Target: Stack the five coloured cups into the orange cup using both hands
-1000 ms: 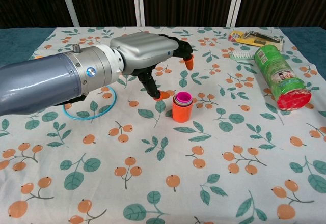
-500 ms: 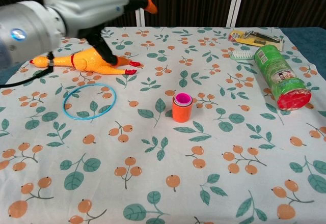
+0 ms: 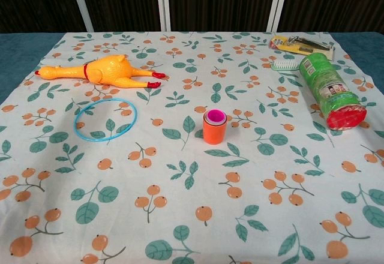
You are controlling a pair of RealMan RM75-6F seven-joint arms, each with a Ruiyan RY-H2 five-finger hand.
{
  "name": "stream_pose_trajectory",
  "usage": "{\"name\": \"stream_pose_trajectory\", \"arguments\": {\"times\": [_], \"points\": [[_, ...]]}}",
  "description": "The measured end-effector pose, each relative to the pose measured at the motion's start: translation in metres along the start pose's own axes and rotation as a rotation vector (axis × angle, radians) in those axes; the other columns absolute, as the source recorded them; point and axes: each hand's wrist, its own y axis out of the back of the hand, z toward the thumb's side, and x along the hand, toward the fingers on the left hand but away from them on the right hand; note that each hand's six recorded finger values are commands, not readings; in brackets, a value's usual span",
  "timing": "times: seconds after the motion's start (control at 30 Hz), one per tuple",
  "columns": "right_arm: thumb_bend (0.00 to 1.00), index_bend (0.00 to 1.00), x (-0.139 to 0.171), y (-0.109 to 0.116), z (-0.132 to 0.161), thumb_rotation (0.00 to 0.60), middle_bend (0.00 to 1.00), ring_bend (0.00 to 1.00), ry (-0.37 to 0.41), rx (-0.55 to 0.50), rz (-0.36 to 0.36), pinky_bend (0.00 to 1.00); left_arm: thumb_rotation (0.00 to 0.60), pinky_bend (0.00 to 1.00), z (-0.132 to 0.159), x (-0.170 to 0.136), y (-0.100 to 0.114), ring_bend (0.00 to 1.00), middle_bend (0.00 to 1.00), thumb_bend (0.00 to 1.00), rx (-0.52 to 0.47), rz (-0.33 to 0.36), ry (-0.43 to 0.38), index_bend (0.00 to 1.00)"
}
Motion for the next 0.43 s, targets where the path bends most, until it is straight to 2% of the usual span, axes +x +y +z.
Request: {"name": "stream_pose_trajectory", "arguments": {"times": [0.17,0.27,0.43], "points": [[0.34,0.03,0.002,0.005,0.002,0.6,0.0,0.0,0.022,0.004,-0.015,0.08,0.6,0.0,-0.038,-0.022,-0.002,0.0,0.01,0.2,-0.034,0.067,0.018,0.1],[0.34,0.03,0.005,0.007,0.005,0.6,0.0,0.0,0.034,0.004,-0.016,0.08,0.6,0.0,-0.056,-0.033,-0.007,0.0,0.01,0.2,-0.038,0.083,0.043,0.1],[0.34,0.03,0.007,0.008,0.006,0.6,0.0,0.0,0.038,0.005,-0.015,0.08,0.6,0.0,-0.069,-0.034,-0.011,0.0,0.01,0.2,-0.051,0.101,0.068,0.11]]}}
